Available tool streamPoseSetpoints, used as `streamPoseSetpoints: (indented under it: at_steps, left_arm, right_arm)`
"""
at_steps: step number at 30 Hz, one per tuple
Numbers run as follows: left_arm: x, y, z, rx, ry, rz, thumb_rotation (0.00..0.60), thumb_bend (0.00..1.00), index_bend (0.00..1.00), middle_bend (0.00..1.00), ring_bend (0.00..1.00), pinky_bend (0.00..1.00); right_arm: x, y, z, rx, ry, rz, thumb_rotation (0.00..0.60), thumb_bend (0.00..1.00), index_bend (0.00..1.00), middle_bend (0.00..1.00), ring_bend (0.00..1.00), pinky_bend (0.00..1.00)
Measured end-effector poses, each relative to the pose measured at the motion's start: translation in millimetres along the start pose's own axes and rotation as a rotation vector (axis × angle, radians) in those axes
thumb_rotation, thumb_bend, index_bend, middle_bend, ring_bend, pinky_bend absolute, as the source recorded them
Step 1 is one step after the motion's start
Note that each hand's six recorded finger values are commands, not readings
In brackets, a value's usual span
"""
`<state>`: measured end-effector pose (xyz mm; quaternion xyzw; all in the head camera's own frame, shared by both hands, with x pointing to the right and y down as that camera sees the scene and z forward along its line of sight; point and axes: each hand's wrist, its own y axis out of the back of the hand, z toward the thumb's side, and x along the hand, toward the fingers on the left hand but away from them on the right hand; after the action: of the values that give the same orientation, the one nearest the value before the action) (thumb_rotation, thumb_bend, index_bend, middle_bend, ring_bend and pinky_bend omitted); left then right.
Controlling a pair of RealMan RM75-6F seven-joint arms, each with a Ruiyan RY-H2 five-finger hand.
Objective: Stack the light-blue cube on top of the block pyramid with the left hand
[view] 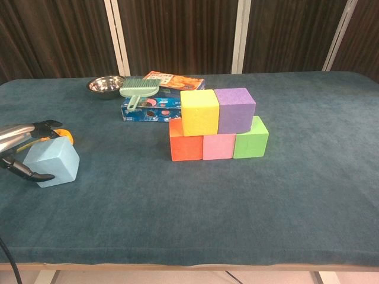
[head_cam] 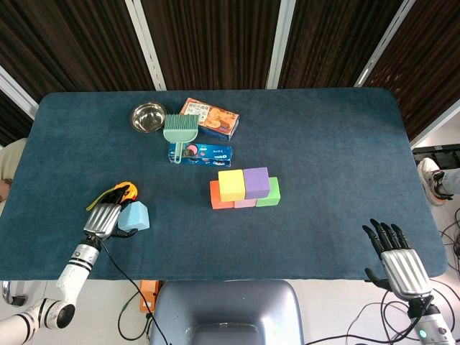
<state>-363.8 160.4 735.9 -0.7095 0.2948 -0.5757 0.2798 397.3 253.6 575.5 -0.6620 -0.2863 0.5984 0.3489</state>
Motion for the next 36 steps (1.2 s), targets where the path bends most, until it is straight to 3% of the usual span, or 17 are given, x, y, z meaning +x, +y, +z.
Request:
streamPoseSetpoints:
  at_steps: [3, 7, 11, 18, 23, 29, 36]
  left_arm:
    - [0, 5, 1, -0.003, -0.008, 0.011, 0.599, 0.33, 0.52, 0.1, 0.02, 0.15]
    - [0, 13, 4, 0.003, -0.022, 0.045, 0.6, 0.47, 0.61, 0.26, 0.13, 0.19]
    - [0, 27, 11, 0.017, -0.04, 0.103, 0.6, 0.53, 0.68, 0.44, 0.31, 0.25]
    - [-1, 61, 35, 0.045, -0.072, 0.191, 0.6, 0.56, 0.71, 0.48, 0.37, 0.26]
    - [-4, 93, 70, -0.025, -0.099, 0.216, 0.6, 0.56, 0.71, 0.48, 0.38, 0.26]
    - [0, 132, 116, -0.114, -0.106, 0.161, 0.6, 0.56, 0.71, 0.48, 0.36, 0.24]
    - [22, 171, 173, -0.062, -0.071, 0.089, 0.6, 0.57, 0.71, 0.48, 0.36, 0.23]
  right_arm:
    - [0, -1, 1, 0.003, 0.0, 0.002, 0.6, 0.21, 0.0, 0.0, 0.0, 0.0]
    - [-1, -1, 1, 0.003, -0.002, 0.003, 0.6, 0.21, 0.0, 0.0, 0.0, 0.0]
    - [-2, -1, 1, 0.003, 0.0, 0.004, 0.6, 0.21, 0.0, 0.0, 0.0, 0.0]
    - [-1, 0, 0, -0.009, 0.002, 0.003, 0.6, 0.21, 0.0, 0.0, 0.0, 0.0]
    - [-1, 1, 0, -0.018, 0.005, 0.005, 0.6, 0.21, 0.0, 0.0, 0.0, 0.0]
    - [0, 5, -4, -0.051, 0.004, 0.002, 0.6, 0.21, 0.0, 0.0, 0.0, 0.0]
    - [-2, 10, -12, -0.088, 0.0, 0.006, 0.6, 0.21, 0.0, 0.0, 0.0, 0.0]
